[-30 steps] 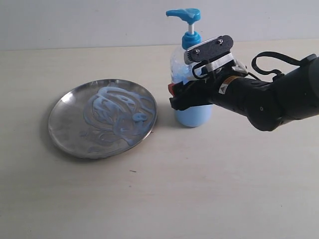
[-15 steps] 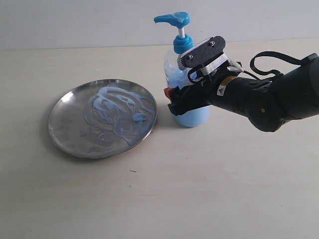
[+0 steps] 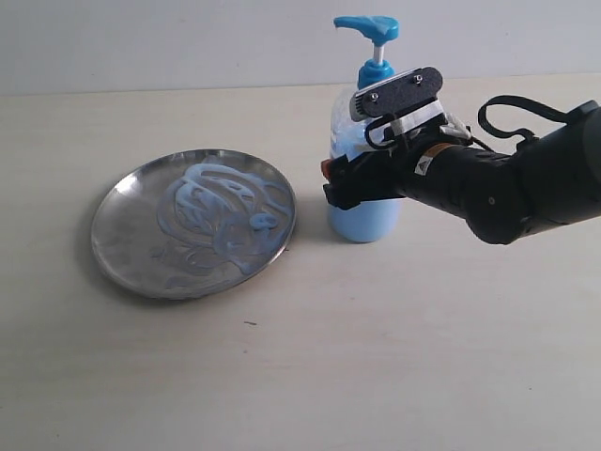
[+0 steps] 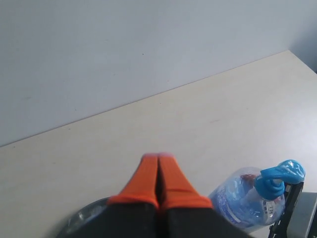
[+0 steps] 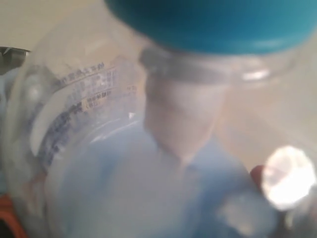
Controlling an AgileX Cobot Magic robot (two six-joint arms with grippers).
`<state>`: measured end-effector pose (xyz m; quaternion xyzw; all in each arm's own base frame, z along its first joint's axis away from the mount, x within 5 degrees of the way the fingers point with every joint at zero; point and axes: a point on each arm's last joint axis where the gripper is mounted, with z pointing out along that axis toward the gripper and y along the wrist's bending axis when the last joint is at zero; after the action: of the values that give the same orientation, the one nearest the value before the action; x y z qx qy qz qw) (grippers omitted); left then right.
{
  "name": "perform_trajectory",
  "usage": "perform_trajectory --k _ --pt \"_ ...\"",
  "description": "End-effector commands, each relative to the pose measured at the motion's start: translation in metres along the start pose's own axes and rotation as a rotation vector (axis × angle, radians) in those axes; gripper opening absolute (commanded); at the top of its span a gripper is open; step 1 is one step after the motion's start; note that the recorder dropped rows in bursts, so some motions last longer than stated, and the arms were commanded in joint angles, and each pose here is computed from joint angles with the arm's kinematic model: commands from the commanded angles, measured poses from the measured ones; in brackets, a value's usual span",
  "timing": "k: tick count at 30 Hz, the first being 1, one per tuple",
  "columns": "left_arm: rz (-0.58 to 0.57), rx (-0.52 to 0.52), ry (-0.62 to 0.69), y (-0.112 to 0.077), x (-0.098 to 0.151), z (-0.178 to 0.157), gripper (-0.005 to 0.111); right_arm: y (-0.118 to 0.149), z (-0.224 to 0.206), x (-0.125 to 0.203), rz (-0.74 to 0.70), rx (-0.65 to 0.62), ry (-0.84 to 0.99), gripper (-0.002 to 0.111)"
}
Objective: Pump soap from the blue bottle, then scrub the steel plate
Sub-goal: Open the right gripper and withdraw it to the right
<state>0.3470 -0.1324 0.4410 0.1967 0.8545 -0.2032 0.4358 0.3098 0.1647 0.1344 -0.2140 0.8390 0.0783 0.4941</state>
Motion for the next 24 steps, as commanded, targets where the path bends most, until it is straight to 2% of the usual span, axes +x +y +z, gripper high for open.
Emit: perform_trajectory --k 1,4,8,18,24 --pt "-0.008 -0.004 -0.013 0.0 -0.002 -0.005 0.0 -0.004 -0.002 -0.003 0.041 0.029 -0.012 0.091" --pt "-0.01 0.0 -0.014 0.0 -0.002 -0.005 0.0 -0.004 -0.002 -0.002 0.051 0.03 0.005 0.092" --pt "-0.01 0.0 -0.011 0.0 -0.002 -0.005 0.0 -0.003 -0.002 0.001 0.051 0.023 0.033 0.105" --pt "-0.01 0.001 -0.009 0.0 -0.002 -0.005 0.0 -0.003 -0.01 -0.007 0.054 0.014 0.035 0.105" --pt "-0.007 0.001 -0.009 0.0 -0.002 -0.005 0.0 -0.001 -0.033 -0.021 0.073 -0.031 0.104 0.105"
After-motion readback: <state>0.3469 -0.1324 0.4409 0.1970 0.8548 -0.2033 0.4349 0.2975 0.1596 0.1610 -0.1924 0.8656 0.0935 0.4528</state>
